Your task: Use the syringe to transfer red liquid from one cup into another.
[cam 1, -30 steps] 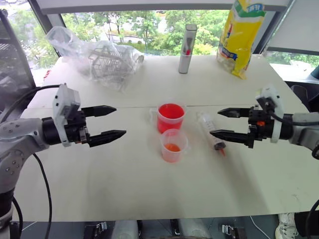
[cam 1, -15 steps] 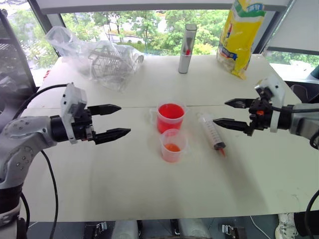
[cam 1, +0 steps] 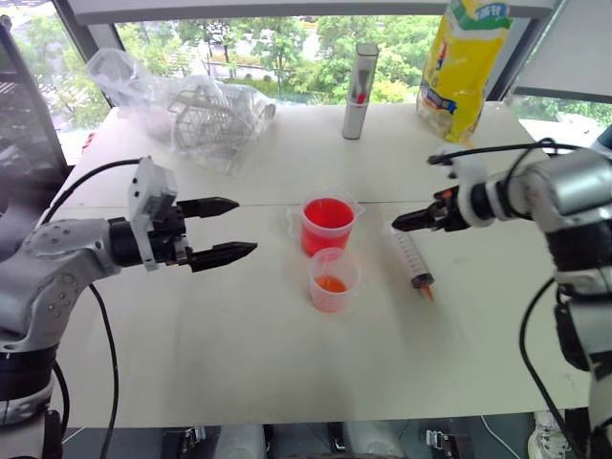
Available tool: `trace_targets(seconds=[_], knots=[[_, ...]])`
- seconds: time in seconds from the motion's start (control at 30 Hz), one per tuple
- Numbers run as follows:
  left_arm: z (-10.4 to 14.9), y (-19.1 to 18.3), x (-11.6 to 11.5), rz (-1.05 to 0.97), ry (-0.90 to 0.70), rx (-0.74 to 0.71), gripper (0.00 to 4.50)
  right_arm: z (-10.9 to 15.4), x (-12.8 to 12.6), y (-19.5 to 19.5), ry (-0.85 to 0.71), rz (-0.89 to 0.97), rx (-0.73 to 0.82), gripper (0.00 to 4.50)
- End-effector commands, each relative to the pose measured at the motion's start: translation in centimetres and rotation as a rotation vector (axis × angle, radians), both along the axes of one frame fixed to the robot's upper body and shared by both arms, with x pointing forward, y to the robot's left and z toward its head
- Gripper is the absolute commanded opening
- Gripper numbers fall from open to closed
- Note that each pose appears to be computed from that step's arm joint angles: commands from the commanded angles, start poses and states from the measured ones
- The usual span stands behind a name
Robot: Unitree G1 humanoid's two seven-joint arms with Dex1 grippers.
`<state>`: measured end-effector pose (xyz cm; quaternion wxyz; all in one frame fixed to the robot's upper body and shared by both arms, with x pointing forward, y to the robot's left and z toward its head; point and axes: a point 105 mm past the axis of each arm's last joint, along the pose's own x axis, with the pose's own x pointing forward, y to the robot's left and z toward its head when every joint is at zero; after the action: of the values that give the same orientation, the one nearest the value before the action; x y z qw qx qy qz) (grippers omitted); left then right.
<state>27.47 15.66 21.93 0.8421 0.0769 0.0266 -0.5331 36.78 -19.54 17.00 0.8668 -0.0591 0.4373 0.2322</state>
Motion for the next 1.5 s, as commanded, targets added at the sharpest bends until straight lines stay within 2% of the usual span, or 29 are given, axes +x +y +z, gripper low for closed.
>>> trace_targets(seconds=[0.03,0.33,0.63,0.77,0.8,0.87,0.9,1.0,1.13,1.23,1.3,1.33,1.5], knots=[[0.7,0.1,-0.4,0.02,-0.054,0.006,4.5,0.0,0.8,-0.9,0.049,-0.071,-0.073,4.46],[0.5,0.4,-1.1,0.07,-0.066,0.003,4.5,-2.3,1.2,0.3,0.172,-0.008,-0.154,4.46],[0.5,0.5,-1.4,0.096,-0.077,0.006,4.5,-3.7,1.8,1.1,0.214,0.006,-0.157,4.46],[0.5,0.5,-1.5,0.101,-0.083,0.012,4.5,-4.4,2.0,1.0,0.226,0.001,-0.173,3.36],[0.5,0.5,-1.5,0.101,-0.085,0.012,4.5,-4.5,2.0,0.9,0.227,-0.001,-0.176,2.71],[0.6,0.4,-1.4,0.1,-0.087,0.012,4.5,-4.6,2.0,0.8,0.232,-0.002,-0.178,1.75],[0.6,0.4,-1.4,0.099,-0.088,0.011,4.5,-4.6,2.0,0.8,0.232,-0.002,-0.177,1.5],[0.7,0.3,-1.3,0.094,-0.091,0.008,4.5,-4.0,2.1,1.0,0.213,0.003,-0.157,1.48],[1.1,0.1,-0.9,0.087,-0.099,-0.005,4.5,0.0,3.7,2.0,-0.011,0.034,-0.026,1.48],[1.6,0.1,-0.5,0.086,-0.108,-0.023,4.5,4.7,4.6,2.6,-0.324,0.131,0.02,1.48],[2.1,0.1,-0.2,0.081,-0.112,-0.043,4.5,9.6,4.0,3.7,-0.607,0.231,0.111,1.48],[2.3,0.0,-0.1,0.078,-0.112,-0.052,4.5,11.5,3.4,3.8,-0.695,0.239,0.156,1.48],[2.9,-0.3,0.6,0.042,-0.11,-0.06,4.5,15.8,1.4,5.0,-0.938,0.269,0.274,1.48]])
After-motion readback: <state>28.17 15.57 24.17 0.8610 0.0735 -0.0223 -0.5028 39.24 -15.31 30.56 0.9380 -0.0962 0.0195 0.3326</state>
